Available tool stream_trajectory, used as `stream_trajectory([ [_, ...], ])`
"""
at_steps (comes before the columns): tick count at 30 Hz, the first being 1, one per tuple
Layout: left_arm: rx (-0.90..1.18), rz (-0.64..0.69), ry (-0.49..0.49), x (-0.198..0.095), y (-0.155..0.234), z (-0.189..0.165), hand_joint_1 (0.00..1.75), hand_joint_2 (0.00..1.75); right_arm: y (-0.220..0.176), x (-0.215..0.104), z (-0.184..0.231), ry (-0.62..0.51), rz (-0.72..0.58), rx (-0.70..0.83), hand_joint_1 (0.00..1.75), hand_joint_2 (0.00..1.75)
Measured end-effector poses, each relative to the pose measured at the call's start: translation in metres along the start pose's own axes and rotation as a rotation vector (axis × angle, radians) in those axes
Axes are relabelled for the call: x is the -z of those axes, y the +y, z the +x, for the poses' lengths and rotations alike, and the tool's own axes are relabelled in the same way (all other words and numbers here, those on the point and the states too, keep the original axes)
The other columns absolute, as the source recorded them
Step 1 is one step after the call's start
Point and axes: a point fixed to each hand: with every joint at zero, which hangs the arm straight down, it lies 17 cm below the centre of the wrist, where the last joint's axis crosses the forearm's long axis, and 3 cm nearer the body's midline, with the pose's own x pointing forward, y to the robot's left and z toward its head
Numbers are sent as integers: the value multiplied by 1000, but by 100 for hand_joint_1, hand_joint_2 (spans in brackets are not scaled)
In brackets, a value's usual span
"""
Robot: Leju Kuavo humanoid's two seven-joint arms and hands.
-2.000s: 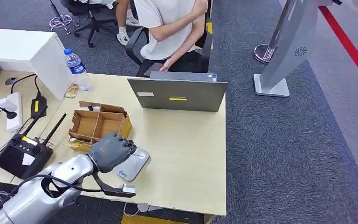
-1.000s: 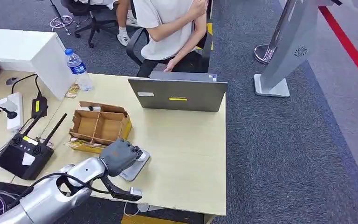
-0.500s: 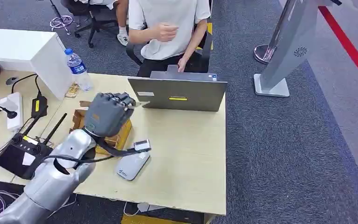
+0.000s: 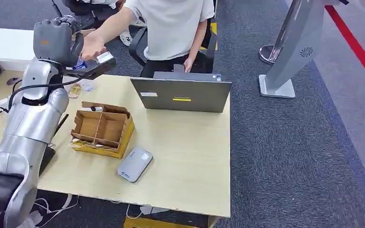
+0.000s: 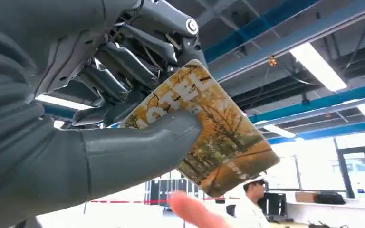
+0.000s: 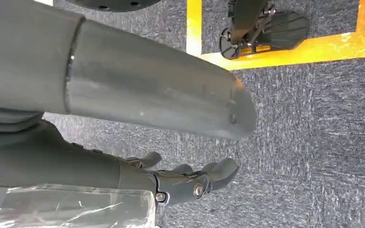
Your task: Pass the card to the sensor for recognition and then transmit it.
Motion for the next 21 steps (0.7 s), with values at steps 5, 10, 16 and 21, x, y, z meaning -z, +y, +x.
stream_trajectory([
  [5,-28,-42,15,1,-14,-1,0,175,0,0,2,-3,0,2,0,175],
  [10,-56,-60,29,0,-19,-2,0,175,0,0,2,-2,0,2,0,175],
  [16,-78,-57,30,-3,-18,0,0,175,0,0,0,-7,1,7,0,175],
  [21,-103,-39,-23,-29,-12,17,0,175,0,0,-7,-10,-1,45,0,175],
])
